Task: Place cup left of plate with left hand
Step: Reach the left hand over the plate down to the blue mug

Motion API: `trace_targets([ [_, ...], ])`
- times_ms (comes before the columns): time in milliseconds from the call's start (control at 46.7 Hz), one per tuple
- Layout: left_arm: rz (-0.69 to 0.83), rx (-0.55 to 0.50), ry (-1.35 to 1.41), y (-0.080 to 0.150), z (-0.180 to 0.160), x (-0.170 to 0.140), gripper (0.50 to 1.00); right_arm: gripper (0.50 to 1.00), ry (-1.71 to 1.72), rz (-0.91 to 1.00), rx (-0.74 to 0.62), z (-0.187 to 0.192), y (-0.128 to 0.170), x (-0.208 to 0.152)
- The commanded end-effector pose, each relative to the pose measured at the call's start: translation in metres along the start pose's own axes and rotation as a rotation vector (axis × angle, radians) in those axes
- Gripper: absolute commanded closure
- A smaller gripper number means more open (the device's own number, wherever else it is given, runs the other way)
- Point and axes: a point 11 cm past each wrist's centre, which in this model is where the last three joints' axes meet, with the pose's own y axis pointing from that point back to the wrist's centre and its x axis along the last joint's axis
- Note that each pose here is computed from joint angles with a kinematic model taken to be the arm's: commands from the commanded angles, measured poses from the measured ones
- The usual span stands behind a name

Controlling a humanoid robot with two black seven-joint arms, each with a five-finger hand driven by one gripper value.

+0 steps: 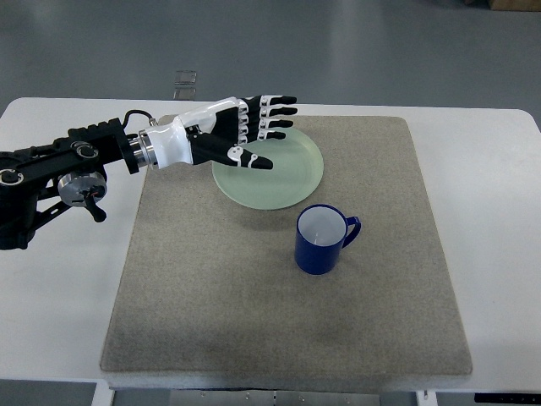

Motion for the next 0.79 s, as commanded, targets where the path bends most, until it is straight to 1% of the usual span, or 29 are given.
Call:
trace_targets([
  [0,-0.005,0.012,0.006,0.001,-0.01,-0.005,0.506,0.568,0.0,0.002,-0.001,0.001,0.0,0.001],
  [107,-0.015,0.009,0.019,-0.003,-0.015,-0.011,0.506,0.568,0.0,0.0,0.0,0.0,0.0,0.0],
  [257,-0.021,0.013,0.03,-0.003,-0.02,-0.014,0.506,0.568,0.0,0.0,0.0,0.0,0.0,0.0],
  [321,-0.028,0.019,0.05,-0.003,-0.028,-0.02,0.506,0.568,0.0,0.0,0.0,0.0,0.0,0.0],
  [428,-0.036,0.029,0.061,-0.002,-0.034,-0.024,0.506,0.568,0.0,0.0,0.0,0.0,0.0,0.0],
  [578,-0.076,0.04,0.061,-0.001,-0.042,-0.038,0.506,0.568,0.0,0.0,0.0,0.0,0.0,0.0],
  [770,-0.088,0.057,0.054,0.002,-0.05,-0.043,0.506,0.568,0.0,0.0,0.0,0.0,0.0,0.0],
])
